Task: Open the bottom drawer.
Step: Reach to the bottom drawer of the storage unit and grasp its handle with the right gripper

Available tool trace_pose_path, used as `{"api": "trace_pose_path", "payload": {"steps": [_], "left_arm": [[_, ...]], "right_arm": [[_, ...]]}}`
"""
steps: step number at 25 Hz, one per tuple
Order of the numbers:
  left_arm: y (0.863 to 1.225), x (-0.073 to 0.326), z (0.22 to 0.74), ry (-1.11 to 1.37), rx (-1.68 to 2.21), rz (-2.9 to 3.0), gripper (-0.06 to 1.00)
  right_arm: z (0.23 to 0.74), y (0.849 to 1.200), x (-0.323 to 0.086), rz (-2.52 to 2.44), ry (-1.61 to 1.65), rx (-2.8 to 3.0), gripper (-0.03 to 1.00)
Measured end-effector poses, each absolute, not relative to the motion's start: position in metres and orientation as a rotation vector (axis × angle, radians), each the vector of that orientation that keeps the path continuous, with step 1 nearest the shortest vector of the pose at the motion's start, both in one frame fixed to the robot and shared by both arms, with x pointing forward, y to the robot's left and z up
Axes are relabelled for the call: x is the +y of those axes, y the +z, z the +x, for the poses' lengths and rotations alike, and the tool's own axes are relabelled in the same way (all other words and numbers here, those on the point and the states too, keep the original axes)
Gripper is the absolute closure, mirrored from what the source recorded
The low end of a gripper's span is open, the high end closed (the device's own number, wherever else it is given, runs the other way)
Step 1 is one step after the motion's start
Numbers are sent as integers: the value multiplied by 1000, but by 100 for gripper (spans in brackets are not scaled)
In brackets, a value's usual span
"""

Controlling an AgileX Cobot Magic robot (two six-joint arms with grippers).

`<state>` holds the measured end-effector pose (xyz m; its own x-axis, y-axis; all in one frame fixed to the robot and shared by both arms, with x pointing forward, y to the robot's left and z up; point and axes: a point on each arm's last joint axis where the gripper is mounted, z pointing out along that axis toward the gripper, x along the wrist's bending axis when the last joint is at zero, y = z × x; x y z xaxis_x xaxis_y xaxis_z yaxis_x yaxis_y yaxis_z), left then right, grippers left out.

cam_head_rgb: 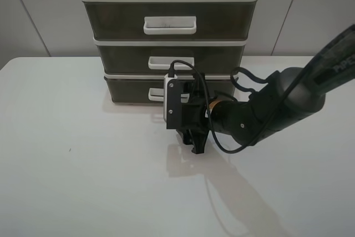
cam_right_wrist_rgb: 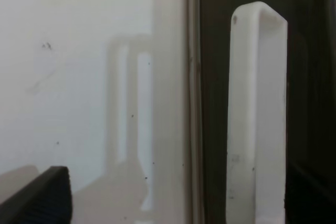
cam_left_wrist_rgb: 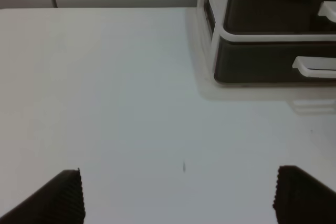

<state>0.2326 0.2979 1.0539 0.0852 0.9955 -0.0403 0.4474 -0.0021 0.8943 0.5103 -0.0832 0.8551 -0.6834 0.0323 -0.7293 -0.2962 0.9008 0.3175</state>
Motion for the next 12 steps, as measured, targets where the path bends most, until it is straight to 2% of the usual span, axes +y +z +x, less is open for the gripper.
{"api": "trace_pose_path", "payload": {"steps": [12], "left_arm": [[1054,298,233,869,1475,1567,20]], "right_arm": [[521,846,-77,-155,539,2237,17]]}}
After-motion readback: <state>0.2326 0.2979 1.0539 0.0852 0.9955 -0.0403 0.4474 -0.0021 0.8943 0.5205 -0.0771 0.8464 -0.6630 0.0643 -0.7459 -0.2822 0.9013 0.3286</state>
